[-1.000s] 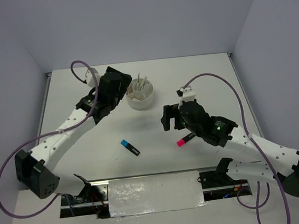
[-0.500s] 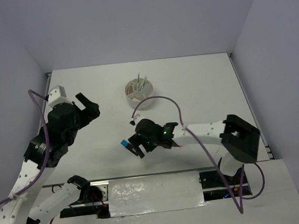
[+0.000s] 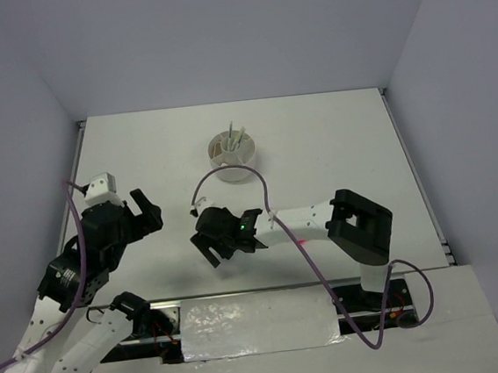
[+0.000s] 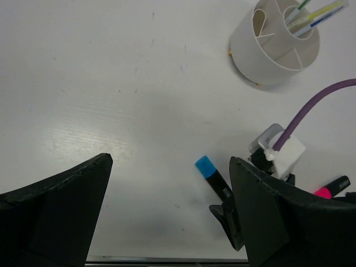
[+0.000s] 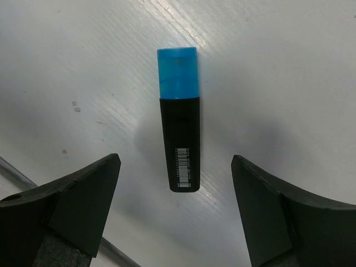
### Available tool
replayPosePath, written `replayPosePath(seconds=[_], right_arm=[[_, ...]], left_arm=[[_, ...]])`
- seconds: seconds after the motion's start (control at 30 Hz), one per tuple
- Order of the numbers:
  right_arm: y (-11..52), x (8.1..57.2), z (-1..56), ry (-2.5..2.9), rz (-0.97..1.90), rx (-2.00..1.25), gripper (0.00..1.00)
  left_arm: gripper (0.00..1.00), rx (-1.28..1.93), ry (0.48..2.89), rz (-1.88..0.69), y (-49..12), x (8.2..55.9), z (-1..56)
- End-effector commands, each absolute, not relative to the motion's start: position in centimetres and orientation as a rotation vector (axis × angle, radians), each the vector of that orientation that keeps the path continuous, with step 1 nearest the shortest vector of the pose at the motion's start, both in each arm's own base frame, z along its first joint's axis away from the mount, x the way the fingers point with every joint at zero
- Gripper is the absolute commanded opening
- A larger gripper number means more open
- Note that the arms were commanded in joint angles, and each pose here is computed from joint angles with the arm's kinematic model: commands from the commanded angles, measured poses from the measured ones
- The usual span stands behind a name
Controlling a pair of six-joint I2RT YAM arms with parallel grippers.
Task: Sort the stationery into containers
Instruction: Pick up the pen from the center of the board.
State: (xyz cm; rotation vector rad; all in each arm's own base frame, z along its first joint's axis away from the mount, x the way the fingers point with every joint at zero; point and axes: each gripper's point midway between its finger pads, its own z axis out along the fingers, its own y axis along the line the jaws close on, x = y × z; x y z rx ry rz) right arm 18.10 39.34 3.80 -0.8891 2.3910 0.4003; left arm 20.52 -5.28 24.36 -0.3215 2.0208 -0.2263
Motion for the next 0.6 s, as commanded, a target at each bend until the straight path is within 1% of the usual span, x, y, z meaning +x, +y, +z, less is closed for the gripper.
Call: replayPosePath(seconds=[0.0, 0.1, 0.13, 0.17, 0.2, 0.23, 0.27, 0.3, 0.33, 0.37, 0.43, 0.5, 0.57], right_arm=[[40.3, 19.0, 7.6, 2.295, 0.460, -0.821, 0.88], [39.4, 19.5, 9.1, 2.283, 0.419, -0.795, 0.88], [38.9, 19.7, 9.6, 2.278, 0.405, -0.780, 0.89], [37.9, 20.1, 9.9, 2.281, 0.374, -0.735, 0.89], [36.8, 20.9, 11.7, 2.268, 0.392, -0.670, 0.90], [35.3, 21.0, 11.5, 2.291, 0.386, -0.613, 0.91], [33.7, 22.1, 12.1, 2.295, 0.382, -0.537, 0.92], [32.6, 22.5, 14.2, 2.263, 0.419, -0.473, 0.93], [31.1, 22.6, 13.9, 2.278, 0.408, -0.428, 0.93], [29.8, 23.0, 14.2, 2.281, 0.383, -0.390, 0.94], [27.4, 23.7, 15.6, 2.263, 0.365, -0.311, 0.96], [25.2, 24.1, 15.9, 2.262, 0.306, -0.268, 0.97], [24.0, 24.1, 16.7, 2.249, 0.294, -0.263, 0.97]], left_arm=[[0.99, -0.451, 2.041, -0.215, -5.0, 20.8, 23.3], [0.99, -0.590, 2.100, -0.194, -4.8, 20.6, 21.0], [0.99, -0.653, 2.117, -0.233, -5.5, 20.6, 20.3], [0.99, -0.685, 2.124, -0.260, -5.9, 20.8, 19.9], [0.99, -0.741, 2.157, -0.301, -6.9, 20.8, 18.5], [0.99, -0.749, 2.161, -0.335, -7.9, 21.3, 17.5], [0.99, -0.772, 2.173, -0.338, -8.4, 21.2, 16.9], [0.99, -0.854, 2.190, -0.328, -9.1, 21.3, 15.8], [0.99, -0.824, 2.181, -0.291, -10.1, 21.2, 15.6], [0.99, -0.916, 2.188, -0.234, -10.6, 21.0, 14.8], [0.99, -0.885, 2.196, -0.217, -12.7, 20.7, 15.2], [0.99, -0.925, 2.233, -0.158, -14.3, 20.5, 13.7], [0.99, -0.920, 2.247, -0.177, -16.6, 20.3, 13.8]])
